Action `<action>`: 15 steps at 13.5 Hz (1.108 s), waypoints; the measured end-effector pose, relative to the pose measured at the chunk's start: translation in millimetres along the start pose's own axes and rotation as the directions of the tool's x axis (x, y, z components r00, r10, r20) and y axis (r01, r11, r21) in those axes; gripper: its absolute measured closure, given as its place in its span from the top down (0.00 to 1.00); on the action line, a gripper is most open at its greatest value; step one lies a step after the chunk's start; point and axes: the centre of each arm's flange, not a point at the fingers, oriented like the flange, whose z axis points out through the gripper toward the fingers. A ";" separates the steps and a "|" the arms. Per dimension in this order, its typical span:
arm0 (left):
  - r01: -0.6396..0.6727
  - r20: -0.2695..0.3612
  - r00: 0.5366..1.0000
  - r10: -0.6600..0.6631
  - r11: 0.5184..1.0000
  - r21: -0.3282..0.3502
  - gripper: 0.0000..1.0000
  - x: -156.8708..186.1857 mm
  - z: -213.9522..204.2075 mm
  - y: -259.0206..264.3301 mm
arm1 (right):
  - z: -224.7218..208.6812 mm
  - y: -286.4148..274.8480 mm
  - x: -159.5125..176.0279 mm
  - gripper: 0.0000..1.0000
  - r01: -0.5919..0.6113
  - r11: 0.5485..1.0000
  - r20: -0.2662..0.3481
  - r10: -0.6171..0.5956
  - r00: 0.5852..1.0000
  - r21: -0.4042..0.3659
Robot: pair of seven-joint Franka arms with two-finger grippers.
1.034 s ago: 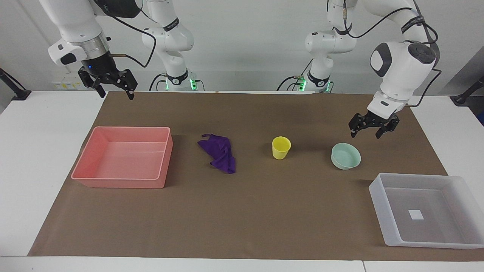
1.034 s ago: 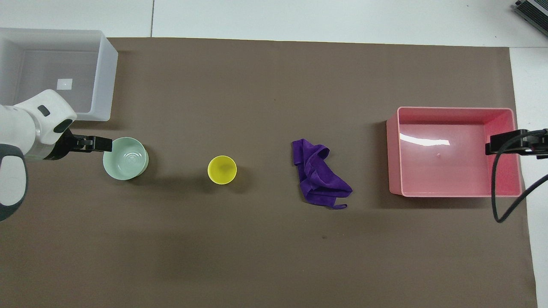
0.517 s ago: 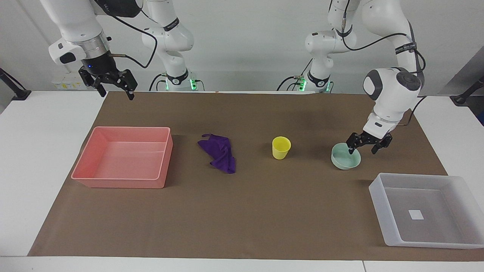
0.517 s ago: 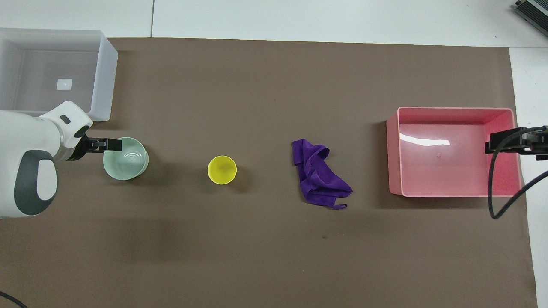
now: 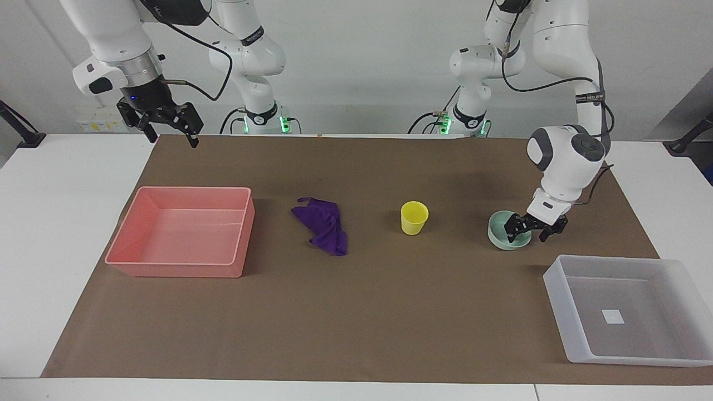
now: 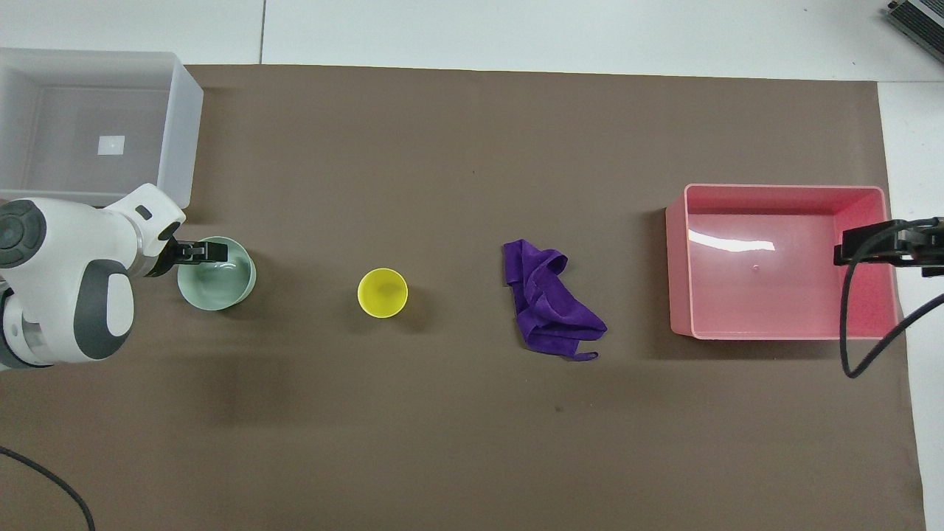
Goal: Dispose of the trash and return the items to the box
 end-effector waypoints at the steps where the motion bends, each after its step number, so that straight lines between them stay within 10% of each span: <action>1: 0.000 0.001 1.000 0.000 1.000 0.000 0.78 -0.2 0.6 -0.2 | 0.5 -0.1 -0.2 1.00 0.000 1.000 0.001 0.000 1.000 0.000; 7: 0.005 0.002 1.000 -0.005 1.000 0.001 0.07 0.5 -7.7 -3.2 | 27.9 -48.9 -4.2 1.00 0.085 0.996 -0.034 -0.085 0.996 0.008; 15: 0.043 -0.084 0.996 -0.042 0.999 0.009 0.04 41.6 -109.8 -27.7 | 149.3 -160.4 0.0 1.00 0.199 0.978 -0.117 -0.191 0.975 0.062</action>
